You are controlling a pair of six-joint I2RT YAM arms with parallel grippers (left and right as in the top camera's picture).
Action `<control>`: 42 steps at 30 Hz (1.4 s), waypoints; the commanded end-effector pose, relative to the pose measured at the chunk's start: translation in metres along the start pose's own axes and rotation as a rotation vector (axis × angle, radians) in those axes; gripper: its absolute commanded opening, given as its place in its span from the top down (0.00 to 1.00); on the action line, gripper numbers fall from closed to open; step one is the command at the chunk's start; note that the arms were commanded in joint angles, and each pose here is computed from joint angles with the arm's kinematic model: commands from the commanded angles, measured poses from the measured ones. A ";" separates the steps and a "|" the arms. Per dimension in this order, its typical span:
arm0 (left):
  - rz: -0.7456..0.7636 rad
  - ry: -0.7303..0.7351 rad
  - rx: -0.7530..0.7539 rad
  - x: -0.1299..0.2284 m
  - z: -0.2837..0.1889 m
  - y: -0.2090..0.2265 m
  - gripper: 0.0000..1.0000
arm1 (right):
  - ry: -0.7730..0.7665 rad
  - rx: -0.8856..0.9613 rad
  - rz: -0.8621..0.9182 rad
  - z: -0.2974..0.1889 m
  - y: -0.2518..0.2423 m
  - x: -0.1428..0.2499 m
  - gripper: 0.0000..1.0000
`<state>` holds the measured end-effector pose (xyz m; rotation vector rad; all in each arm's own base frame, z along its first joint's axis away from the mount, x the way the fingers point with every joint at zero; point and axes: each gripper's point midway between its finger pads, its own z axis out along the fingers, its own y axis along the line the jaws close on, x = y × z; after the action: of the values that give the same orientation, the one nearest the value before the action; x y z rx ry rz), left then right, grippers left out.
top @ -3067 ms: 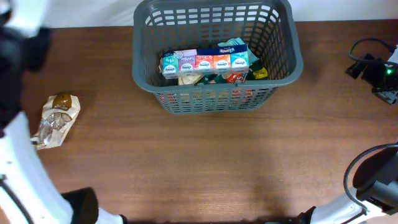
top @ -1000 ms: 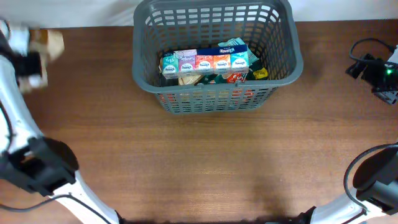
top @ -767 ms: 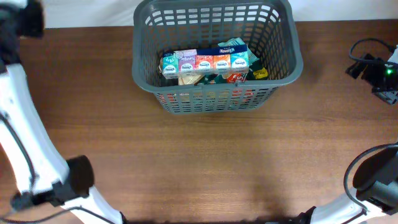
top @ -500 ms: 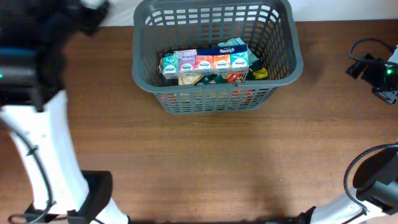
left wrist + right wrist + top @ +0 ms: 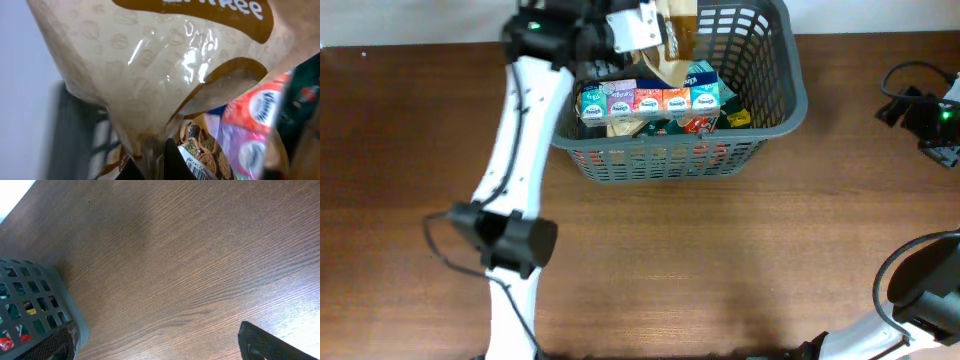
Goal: Pack container
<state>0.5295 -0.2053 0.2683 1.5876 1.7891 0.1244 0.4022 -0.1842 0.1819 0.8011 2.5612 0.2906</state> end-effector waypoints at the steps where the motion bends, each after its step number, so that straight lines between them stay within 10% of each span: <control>1: -0.064 0.002 0.028 0.007 0.034 -0.005 0.98 | -0.008 -0.007 -0.005 -0.004 0.003 0.001 0.01; 4: -0.108 0.020 0.056 0.015 0.055 -0.013 0.95 | -0.009 -0.007 -0.005 -0.004 0.003 0.000 0.01; 6: -0.143 0.031 0.072 0.019 0.064 -0.017 0.68 | -0.008 -0.007 -0.005 -0.004 0.003 0.001 0.01; 7: -0.167 0.032 0.074 0.019 0.064 -0.018 0.52 | -0.008 -0.007 -0.005 -0.004 0.003 0.001 0.01; 8: -0.223 0.033 0.067 0.018 0.062 -0.016 0.01 | -0.008 -0.007 -0.005 -0.004 0.003 0.001 0.01; 14: -0.419 0.030 -0.110 0.002 -0.009 0.023 0.01 | -0.008 -0.007 -0.005 -0.004 0.003 0.001 0.01; 20: -0.541 0.011 -0.444 -0.007 -0.176 0.060 0.01 | -0.009 -0.007 -0.005 -0.004 0.003 0.000 0.01; 31: -1.014 0.188 -0.953 0.130 -0.383 0.055 0.01 | -0.009 -0.007 -0.005 -0.004 0.003 0.000 0.01; 42: -1.417 0.297 -0.729 0.263 -0.351 0.025 0.01 | -0.008 -0.007 -0.005 -0.004 0.003 0.001 0.01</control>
<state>0.3429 0.1651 0.4669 -0.3122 2.1656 0.4579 0.4022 -0.1842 0.1819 0.8006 2.5613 0.2905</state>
